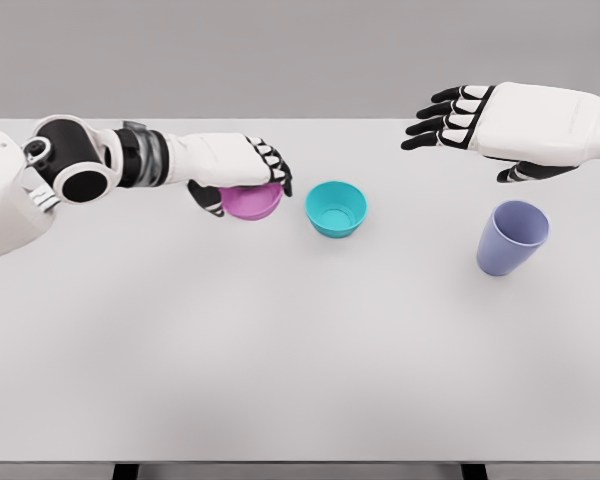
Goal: Stacking bowl and cup with both arms
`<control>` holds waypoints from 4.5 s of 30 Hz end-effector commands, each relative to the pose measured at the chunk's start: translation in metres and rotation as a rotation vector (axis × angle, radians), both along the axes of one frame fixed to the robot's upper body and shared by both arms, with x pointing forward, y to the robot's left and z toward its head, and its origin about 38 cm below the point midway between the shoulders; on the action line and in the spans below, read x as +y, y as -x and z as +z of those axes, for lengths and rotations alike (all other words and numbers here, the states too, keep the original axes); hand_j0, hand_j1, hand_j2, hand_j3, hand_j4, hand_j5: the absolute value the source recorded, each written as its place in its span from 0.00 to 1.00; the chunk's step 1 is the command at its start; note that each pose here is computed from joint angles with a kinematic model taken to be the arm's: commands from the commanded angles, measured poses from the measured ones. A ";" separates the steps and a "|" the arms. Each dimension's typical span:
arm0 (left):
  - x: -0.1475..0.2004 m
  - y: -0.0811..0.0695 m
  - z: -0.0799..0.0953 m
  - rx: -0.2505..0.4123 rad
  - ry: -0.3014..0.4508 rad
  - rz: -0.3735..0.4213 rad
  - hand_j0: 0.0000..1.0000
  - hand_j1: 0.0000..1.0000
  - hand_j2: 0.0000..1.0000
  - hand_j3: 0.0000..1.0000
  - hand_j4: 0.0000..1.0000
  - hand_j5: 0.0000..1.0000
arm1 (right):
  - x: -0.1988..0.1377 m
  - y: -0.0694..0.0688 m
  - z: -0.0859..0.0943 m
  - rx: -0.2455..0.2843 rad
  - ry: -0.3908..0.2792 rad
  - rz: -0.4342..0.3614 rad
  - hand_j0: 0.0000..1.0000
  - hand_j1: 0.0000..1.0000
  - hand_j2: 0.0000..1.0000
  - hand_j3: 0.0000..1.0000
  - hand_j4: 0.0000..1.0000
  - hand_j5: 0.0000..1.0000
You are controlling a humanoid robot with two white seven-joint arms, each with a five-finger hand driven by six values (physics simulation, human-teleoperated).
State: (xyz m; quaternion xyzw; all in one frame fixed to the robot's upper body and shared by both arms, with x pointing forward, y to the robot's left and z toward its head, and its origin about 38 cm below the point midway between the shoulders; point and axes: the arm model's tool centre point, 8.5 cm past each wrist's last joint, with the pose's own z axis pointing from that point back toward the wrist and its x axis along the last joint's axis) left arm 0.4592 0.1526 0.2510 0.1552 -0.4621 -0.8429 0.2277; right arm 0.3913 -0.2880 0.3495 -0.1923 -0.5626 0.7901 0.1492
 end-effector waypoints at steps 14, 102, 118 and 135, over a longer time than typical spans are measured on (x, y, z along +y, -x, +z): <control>-0.048 0.004 0.003 -0.044 0.013 -0.083 0.70 0.70 0.70 0.70 0.70 0.70 | -0.001 0.000 0.001 0.000 -0.005 -0.003 1.00 1.00 1.00 1.00 1.00 1.00; -0.095 -0.016 0.041 -0.040 0.222 -0.073 1.00 1.00 1.00 1.00 1.00 1.00 | -0.050 0.017 0.001 0.087 0.019 -0.099 1.00 1.00 1.00 1.00 1.00 1.00; 0.175 0.064 0.021 0.291 0.706 0.061 1.00 1.00 1.00 1.00 1.00 1.00 | -0.110 0.027 -0.050 0.244 0.200 -0.267 1.00 1.00 1.00 1.00 1.00 1.00; 0.183 0.069 -0.001 0.307 0.793 0.107 1.00 1.00 1.00 1.00 1.00 1.00 | -0.096 -0.001 -0.081 0.237 0.171 -0.273 1.00 1.00 1.00 1.00 1.00 1.00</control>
